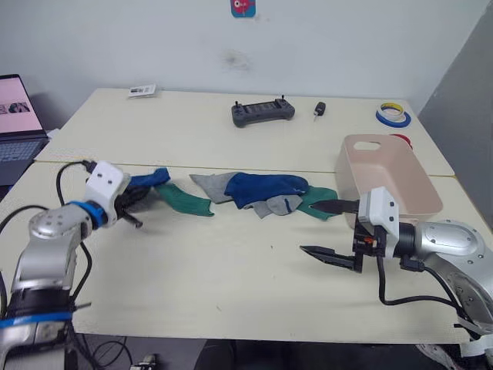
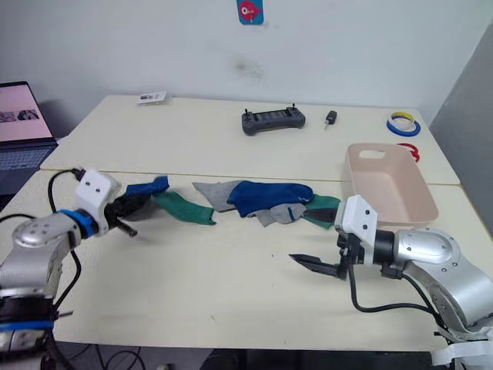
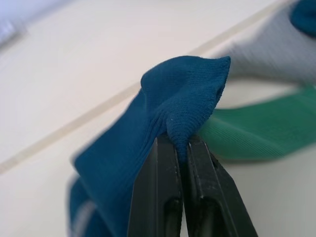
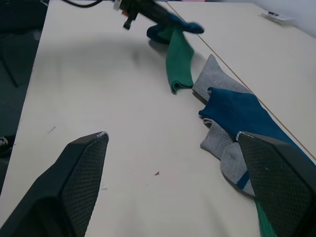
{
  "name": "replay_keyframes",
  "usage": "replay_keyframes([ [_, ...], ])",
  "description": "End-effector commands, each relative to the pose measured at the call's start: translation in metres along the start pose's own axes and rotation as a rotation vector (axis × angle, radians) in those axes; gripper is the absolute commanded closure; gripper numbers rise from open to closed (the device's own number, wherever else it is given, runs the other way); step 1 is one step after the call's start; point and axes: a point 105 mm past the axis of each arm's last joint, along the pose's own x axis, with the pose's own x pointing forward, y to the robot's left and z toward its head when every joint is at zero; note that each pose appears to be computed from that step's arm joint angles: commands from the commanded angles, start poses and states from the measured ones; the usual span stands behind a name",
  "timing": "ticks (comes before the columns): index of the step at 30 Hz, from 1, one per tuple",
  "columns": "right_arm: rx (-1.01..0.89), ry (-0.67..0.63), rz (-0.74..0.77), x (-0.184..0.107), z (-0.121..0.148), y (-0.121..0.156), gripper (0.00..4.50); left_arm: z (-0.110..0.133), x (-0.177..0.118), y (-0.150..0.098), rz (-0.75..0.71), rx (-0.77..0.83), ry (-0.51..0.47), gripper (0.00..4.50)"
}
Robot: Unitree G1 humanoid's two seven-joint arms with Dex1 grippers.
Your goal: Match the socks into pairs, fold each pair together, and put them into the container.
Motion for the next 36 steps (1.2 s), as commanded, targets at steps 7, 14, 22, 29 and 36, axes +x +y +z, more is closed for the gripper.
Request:
replay_keyframes([
  [7,-0.034,-0.023,-0.004,-0.002,0.009,0.003,0.0,0.002,0.019,-0.015,-0.1,0.022,0.012,4.49],
  [14,-0.029,-0.026,-0.006,-0.001,0.009,0.004,0.0,-0.012,0.027,-0.054,-0.193,-0.044,0.026,3.99],
  [22,-0.024,-0.019,-0.011,-0.003,0.008,0.005,0.0,-0.014,-0.002,-0.052,-0.2,-0.059,0.011,1.6],
  [29,-0.023,-0.022,-0.008,-0.002,0.007,0.004,0.0,0.008,-0.02,-0.026,-0.143,-0.06,-0.057,0.02],
  [36,-0.026,-0.025,-0.009,-0.001,0.007,0.003,0.0,0.001,-0.014,-0.03,-0.203,-0.022,-0.011,0.02],
])
